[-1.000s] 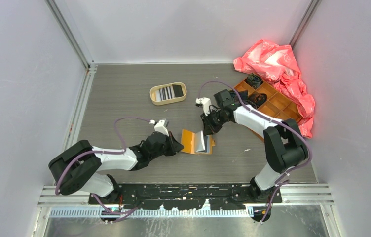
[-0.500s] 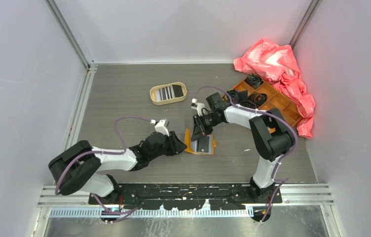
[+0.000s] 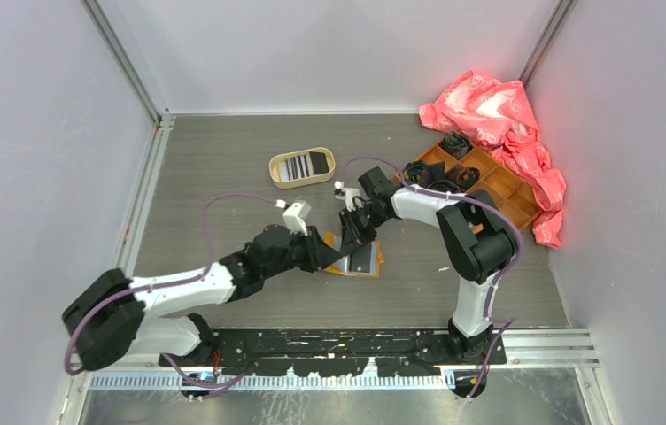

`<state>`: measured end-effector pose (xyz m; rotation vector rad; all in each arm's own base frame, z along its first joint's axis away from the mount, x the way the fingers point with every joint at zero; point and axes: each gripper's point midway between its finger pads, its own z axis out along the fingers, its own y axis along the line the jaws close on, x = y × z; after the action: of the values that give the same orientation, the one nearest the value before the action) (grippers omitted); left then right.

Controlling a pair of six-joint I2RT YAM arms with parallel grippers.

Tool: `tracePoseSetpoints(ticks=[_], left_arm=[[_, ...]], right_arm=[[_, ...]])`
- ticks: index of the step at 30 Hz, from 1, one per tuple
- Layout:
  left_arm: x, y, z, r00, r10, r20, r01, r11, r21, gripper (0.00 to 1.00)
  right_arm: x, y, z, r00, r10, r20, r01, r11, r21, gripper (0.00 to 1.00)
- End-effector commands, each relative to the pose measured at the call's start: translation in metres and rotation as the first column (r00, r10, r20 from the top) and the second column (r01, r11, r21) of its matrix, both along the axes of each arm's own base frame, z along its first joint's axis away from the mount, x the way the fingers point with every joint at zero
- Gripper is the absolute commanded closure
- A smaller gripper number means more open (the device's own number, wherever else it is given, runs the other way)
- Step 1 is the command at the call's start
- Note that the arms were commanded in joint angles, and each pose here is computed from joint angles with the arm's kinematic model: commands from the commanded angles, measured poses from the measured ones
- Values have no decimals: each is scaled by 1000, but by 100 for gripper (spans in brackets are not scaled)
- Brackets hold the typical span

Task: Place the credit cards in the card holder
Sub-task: Turn over the card holder at the center of the board.

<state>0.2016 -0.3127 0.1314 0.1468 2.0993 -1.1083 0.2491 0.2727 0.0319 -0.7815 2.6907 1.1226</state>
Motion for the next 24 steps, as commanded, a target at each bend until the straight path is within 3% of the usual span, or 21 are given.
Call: tracePoseSetpoints(ticks=[1, 5, 12, 18, 24], left_arm=[[-5, -41, 9, 987, -161, -5, 160, 986, -50, 85], [4, -49, -22, 985, -162, -56, 164, 986, 34, 88], [13, -19, -75, 994, -49, -100, 73, 964, 254, 89], [9, -5, -100, 991, -22, -131, 61, 951, 304, 88], [10, -4, -111, 989, 6, -149, 41, 950, 309, 88]], right_arm=[[8, 2, 23, 995, 50, 81, -52, 998, 23, 83], [8, -2, 26, 992, 71, 103, -73, 997, 15, 83], [16, -16, 29, 982, 92, 163, -82, 994, -65, 83], [21, -40, 38, 957, 132, 257, -87, 980, -180, 81], [13, -56, 34, 964, 173, 201, -125, 965, -230, 77]])
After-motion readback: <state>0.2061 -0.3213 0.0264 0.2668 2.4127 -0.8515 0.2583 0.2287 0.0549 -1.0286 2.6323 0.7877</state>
